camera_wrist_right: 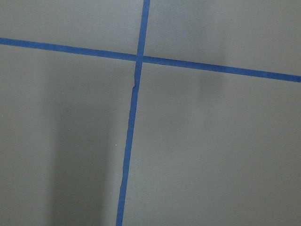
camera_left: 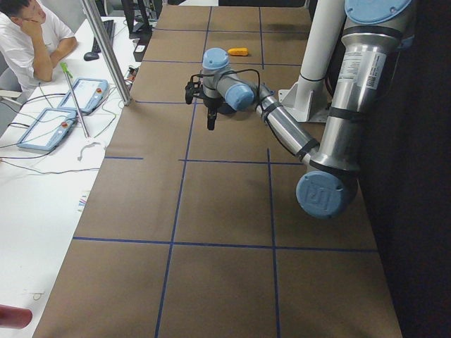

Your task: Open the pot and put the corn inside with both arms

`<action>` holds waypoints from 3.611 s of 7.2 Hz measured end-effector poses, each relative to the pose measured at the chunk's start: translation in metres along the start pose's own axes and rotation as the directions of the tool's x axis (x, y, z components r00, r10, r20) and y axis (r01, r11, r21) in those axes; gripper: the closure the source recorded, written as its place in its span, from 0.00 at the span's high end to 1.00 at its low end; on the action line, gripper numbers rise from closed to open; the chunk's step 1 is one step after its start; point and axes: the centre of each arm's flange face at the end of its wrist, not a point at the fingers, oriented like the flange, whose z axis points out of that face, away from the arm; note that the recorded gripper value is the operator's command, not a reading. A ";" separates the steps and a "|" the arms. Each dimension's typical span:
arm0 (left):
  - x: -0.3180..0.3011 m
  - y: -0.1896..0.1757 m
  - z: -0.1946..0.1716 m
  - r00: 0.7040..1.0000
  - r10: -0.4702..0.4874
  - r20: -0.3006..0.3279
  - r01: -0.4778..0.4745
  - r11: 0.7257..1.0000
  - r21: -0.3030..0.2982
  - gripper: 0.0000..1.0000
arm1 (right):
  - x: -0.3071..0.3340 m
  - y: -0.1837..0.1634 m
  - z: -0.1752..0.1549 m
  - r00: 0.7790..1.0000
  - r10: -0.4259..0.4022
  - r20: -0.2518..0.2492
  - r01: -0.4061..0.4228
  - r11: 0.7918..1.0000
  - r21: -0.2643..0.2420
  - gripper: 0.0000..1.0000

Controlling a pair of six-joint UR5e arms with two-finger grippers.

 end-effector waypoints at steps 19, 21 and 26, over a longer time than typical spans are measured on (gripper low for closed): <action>0.323 0.051 0.152 0.990 -0.080 0.114 0.092 0.991 -0.099 0.00 | 0.000 0.000 0.007 1.000 -0.001 0.001 0.001 1.000 -0.016 1.00; 0.318 0.037 0.123 0.993 -0.079 0.091 0.089 0.990 -0.108 0.00 | -0.001 -0.001 0.007 1.000 -0.002 0.001 0.002 1.000 -0.017 1.00; 0.158 -0.018 0.082 0.991 0.063 0.117 -0.048 0.991 -0.126 0.00 | -0.004 -0.003 0.009 1.000 -0.011 0.002 0.011 1.000 -0.020 1.00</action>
